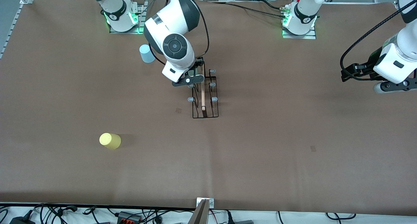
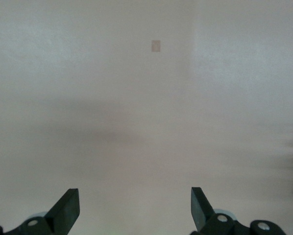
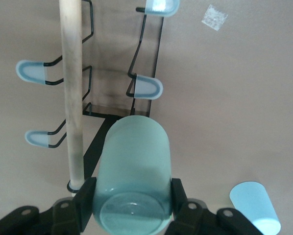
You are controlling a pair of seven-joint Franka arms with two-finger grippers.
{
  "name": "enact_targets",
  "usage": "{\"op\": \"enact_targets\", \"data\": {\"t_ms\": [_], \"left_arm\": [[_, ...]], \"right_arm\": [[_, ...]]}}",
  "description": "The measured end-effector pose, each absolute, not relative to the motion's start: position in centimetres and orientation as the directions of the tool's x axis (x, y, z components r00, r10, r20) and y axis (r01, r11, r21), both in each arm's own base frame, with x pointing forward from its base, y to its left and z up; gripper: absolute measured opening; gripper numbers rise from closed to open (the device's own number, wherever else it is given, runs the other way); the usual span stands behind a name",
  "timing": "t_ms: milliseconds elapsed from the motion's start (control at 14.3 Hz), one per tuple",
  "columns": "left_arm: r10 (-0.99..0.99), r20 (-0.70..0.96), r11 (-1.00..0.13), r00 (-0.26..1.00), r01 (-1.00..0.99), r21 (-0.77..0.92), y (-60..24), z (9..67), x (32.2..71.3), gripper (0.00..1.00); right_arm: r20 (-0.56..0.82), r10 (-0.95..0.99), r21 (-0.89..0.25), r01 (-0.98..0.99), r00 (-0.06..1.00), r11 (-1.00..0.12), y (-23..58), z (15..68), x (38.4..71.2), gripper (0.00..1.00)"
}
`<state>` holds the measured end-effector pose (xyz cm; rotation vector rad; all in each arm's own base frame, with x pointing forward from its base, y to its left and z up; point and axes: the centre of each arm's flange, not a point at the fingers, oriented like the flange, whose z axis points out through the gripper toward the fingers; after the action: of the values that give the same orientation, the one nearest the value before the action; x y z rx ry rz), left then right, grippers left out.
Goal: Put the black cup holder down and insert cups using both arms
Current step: 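Lower the teal cup onto a rack peg and open the right gripper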
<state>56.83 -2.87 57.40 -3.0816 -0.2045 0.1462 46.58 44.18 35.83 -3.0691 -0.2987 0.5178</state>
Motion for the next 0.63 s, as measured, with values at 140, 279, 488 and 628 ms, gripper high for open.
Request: {"op": "enact_targets", "data": {"t_ms": [140,279,488,628], "left_arm": [[0.135,-0.089,-0.990,0.987,0.131,-0.055,-2.9,57.5,56.8,1.00],[0.133,-0.088,-0.990,0.987,0.129,-0.055,-3.1,57.6,56.7,1.00],[0.129,-0.085,-0.991,0.988,0.125,-0.054,-3.4,57.7,56.7,1.00],[0.128,-0.085,-0.991,0.988,0.123,-0.054,-3.5,57.7,56.6,1.00]], "right_arm": [[-0.322,0.185,-0.044,0.181,0.928,-0.983,44.2,34.9,46.9,0.66],[-0.320,0.180,-0.042,0.175,0.930,-0.984,44.3,34.0,47.2,0.66],[-0.315,0.174,-0.040,0.170,0.933,-0.985,44.5,32.5,47.5,0.66],[-0.315,0.172,-0.038,0.168,0.934,-0.985,44.5,31.6,47.7,0.66]]}}
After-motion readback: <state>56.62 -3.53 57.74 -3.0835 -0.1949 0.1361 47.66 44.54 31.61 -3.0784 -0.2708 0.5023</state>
